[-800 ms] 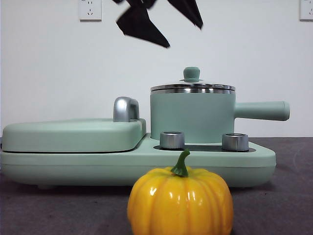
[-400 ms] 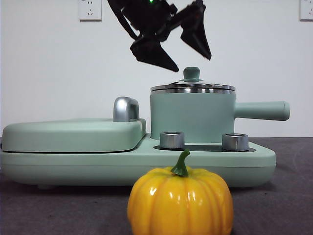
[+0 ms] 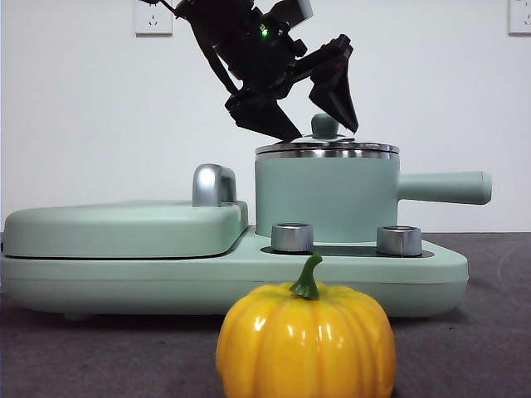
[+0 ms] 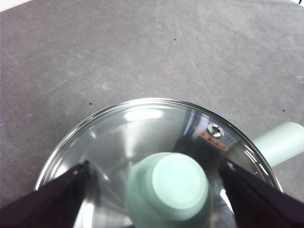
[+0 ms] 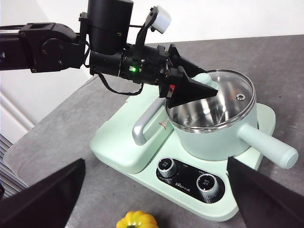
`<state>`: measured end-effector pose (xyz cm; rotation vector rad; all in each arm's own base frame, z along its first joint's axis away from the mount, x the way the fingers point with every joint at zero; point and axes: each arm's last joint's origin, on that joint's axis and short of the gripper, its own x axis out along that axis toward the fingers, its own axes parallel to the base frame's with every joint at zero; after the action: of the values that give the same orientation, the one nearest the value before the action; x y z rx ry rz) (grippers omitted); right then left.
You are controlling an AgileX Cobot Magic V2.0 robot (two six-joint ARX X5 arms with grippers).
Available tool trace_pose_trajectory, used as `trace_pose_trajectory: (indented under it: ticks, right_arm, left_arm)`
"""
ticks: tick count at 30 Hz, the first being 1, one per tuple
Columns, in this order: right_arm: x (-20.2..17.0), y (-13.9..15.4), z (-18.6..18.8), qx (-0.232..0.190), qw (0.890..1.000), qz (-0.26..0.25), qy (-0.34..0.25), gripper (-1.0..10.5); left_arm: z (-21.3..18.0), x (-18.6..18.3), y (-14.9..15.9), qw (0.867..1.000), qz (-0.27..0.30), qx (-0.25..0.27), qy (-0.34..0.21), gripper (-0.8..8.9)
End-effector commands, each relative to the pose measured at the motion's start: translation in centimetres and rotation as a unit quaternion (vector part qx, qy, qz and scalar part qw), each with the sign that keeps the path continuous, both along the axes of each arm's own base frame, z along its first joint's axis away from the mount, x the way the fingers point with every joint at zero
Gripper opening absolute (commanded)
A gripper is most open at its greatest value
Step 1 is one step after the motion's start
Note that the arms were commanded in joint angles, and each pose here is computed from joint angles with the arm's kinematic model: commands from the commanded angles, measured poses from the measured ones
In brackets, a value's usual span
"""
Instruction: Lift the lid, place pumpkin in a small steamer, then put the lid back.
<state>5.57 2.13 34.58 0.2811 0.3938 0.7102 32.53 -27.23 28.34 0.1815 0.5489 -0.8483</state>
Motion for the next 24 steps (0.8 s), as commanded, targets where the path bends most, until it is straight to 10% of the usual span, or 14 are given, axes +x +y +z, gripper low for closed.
trace_pose_trajectory:
  ticks: [1,24]
  right_arm:
    - [-0.06,0.01,0.4,-0.003,1.0,0.002,-0.01,4.7]
    - [-0.06,0.01,0.39,-0.003,1.0,0.001,-0.01,4.7]
  left_arm:
    - [-0.24,0.2,-0.86,1.0,-0.001,0.006,-0.009,3.66]
    - [0.3,-0.66,-1.75,0.999,-0.03,0.022,-0.035,1.13]
